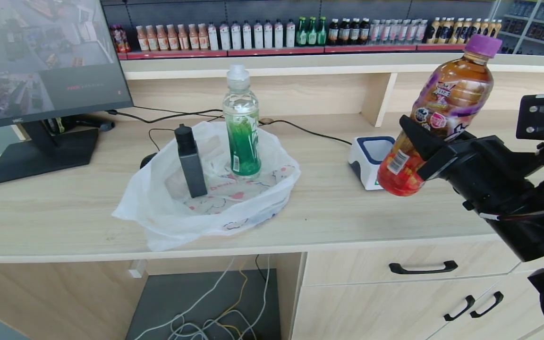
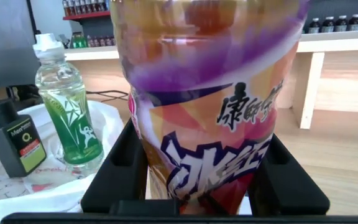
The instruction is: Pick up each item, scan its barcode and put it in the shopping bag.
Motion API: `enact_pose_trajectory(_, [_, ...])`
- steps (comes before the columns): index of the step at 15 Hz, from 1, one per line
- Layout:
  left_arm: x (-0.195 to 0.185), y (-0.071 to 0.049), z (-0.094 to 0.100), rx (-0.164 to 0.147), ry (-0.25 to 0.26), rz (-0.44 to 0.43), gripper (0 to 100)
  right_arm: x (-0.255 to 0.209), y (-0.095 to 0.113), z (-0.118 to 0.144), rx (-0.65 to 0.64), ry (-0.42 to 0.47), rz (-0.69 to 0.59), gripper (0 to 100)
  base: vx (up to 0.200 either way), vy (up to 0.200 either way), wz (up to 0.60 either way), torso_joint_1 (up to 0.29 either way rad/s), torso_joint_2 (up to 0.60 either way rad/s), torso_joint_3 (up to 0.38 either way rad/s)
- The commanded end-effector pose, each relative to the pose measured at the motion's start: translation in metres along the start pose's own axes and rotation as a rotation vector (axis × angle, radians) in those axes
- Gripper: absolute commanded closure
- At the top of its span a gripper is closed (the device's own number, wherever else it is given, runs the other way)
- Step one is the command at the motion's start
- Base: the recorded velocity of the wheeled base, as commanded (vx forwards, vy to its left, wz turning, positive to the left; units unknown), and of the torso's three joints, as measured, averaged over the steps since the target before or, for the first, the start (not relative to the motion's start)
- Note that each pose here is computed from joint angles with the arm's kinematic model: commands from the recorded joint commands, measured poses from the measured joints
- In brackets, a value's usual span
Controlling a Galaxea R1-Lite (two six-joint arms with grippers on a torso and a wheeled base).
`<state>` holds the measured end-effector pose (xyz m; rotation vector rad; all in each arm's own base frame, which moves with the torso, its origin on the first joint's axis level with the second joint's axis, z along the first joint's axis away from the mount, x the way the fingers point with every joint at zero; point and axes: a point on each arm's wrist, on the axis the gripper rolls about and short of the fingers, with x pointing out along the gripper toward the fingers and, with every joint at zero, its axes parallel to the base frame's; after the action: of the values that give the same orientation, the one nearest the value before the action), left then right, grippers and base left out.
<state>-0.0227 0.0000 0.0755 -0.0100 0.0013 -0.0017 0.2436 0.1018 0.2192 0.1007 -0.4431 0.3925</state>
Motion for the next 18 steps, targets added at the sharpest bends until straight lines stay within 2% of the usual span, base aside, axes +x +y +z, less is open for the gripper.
enact_pose_trajectory(1, [0.0, 0.0, 0.0, -0.001, 0.0, 0.0, 0, 0.003, 0.0, -0.001, 0.0, -0.003, 0.001, 100, 0.0, 0.2, 0.0, -0.007, 0.01, 0.002])
enact_pose_trajectory(12, [0.0, 0.0, 0.0, 0.001, 0.0, 0.0, 0, 0.024, 0.0, -0.007, 0.001, -0.029, 0.002, 100, 0.0, 0.2, 0.0, 0.003, 0.0, 0.003])
enact_pose_trajectory(18, [0.0, 0.0, 0.0, 0.001, 0.0, 0.0, 0, 0.024, 0.002, -0.007, 0.0, -0.029, 0.006, 100, 0.0, 0.0, 0.0, 0.0, 0.0, 0.0])
